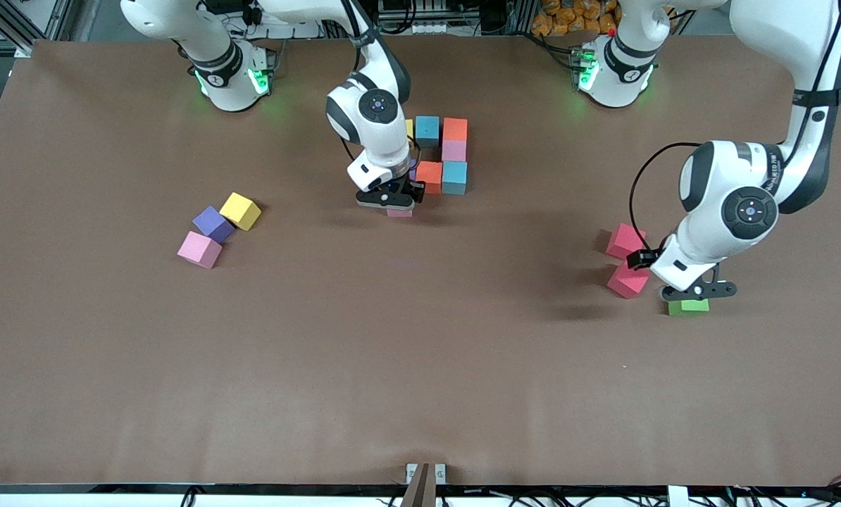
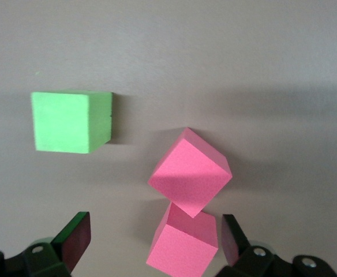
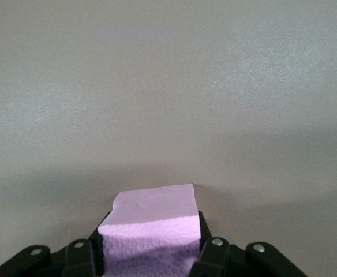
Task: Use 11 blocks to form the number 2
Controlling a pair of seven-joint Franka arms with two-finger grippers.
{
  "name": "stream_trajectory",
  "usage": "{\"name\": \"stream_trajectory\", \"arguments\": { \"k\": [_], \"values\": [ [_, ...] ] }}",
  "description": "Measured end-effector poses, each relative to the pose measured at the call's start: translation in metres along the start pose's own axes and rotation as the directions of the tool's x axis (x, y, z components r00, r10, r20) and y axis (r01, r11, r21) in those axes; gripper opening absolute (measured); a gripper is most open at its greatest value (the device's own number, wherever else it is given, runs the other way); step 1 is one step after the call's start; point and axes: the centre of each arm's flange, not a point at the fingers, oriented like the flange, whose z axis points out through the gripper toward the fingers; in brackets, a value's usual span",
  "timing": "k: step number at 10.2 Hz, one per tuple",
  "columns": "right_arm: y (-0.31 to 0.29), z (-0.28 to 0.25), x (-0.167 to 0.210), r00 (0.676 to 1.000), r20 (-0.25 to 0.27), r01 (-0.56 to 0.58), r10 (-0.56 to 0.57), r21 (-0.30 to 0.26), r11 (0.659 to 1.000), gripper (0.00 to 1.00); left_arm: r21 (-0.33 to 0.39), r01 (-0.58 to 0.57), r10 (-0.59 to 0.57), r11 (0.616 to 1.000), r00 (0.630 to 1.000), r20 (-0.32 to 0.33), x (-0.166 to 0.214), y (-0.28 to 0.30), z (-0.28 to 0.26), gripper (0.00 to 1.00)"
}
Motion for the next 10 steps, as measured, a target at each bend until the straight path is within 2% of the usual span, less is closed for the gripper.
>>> {"name": "stream_trajectory", "arguments": {
  "k": [1, 3, 4, 8, 10],
  "values": [
    [0.001, 0.002, -0.001, 1.000, 0.000, -0.007, 0.007, -0.003, 1.000, 0.66, -0.003, -0.070, 0.070, 0.998, 0.998, -0.009, -0.004, 0.001, 0.008, 1.00],
    [0.005, 0.014, -0.002, 1.000, -0.001, -0.029, 0.029, -0.019, 0.999, 0.92, -0.005, -0.181, 0.180, 0.984, 0.983, -0.024, -0.012, 0.004, 0.024, 1.00],
    [0.005, 0.016, -0.002, 0.999, -0.002, -0.037, 0.037, -0.020, 0.999, 1.00, -0.005, -0.232, 0.232, 0.973, 0.972, -0.029, -0.015, 0.005, 0.030, 1.00],
    [0.007, 0.005, 0.014, 0.997, -0.023, -0.068, 0.068, 0.002, 0.998, 1.00, 0.003, -0.388, 0.387, 0.922, 0.920, -0.058, -0.019, 0.007, 0.042, 1.00],
    [0.011, -0.012, 0.032, 0.994, -0.034, -0.099, 0.100, 0.031, 0.995, 1.00, 0.006, -0.410, 0.409, 0.912, 0.910, -0.070, -0.019, 0.007, 0.051, 1.00]
  ]
}}
